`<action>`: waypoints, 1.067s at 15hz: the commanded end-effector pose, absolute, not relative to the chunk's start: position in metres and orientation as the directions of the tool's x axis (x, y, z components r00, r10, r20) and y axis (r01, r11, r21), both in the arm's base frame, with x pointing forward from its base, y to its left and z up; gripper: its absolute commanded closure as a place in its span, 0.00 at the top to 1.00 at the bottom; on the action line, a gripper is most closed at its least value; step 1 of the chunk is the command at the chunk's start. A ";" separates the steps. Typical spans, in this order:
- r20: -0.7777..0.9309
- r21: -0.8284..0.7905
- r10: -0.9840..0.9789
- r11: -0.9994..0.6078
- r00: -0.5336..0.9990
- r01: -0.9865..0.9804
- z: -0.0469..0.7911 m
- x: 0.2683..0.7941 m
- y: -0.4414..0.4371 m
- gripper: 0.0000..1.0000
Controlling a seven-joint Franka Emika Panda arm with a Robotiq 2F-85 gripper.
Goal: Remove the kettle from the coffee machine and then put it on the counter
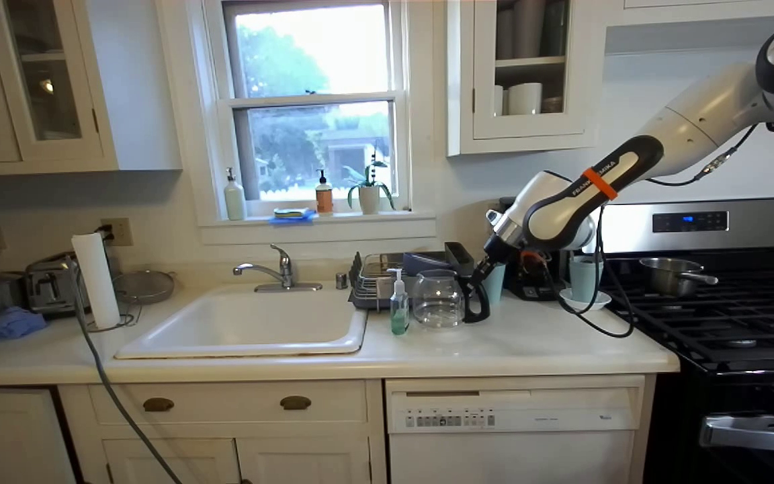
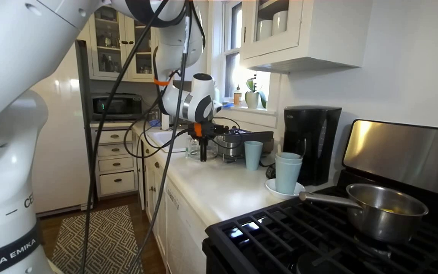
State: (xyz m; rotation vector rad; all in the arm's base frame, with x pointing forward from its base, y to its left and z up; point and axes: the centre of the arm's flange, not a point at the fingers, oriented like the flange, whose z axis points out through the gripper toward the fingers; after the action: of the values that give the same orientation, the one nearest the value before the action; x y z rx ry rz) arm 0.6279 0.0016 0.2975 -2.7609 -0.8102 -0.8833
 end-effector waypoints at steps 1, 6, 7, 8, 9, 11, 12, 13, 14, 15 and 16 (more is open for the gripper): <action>0.582 0.042 0.447 -0.851 0.679 0.524 0.298 0.645 0.003 0.08; 0.578 0.034 0.447 -0.849 0.683 0.527 0.295 0.647 0.002 0.08; 0.577 0.030 0.446 -0.849 0.684 0.528 0.293 0.647 0.002 0.08; 0.575 0.029 0.446 -0.849 0.686 0.528 0.293 0.648 0.002 0.08; 0.574 0.028 0.446 -0.849 0.687 0.528 0.292 0.648 0.002 0.08; 0.569 0.027 0.449 -0.848 0.690 0.529 0.290 0.649 0.002 0.08; 0.566 0.027 0.450 -0.848 0.691 0.530 0.289 0.650 0.002 0.08; 0.565 0.027 0.451 -0.848 0.692 0.530 0.288 0.650 0.001 0.08; 0.565 0.028 0.452 -0.847 0.690 0.532 0.288 0.650 0.001 0.08; 0.564 0.030 0.455 -0.846 0.689 0.533 0.288 0.651 0.002 0.08; 0.563 0.032 0.457 -0.844 0.688 0.535 0.288 0.651 0.002 0.08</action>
State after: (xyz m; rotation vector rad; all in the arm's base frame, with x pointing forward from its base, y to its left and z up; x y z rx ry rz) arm 0.6346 0.0008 0.2883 -2.7588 -0.8269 -0.8471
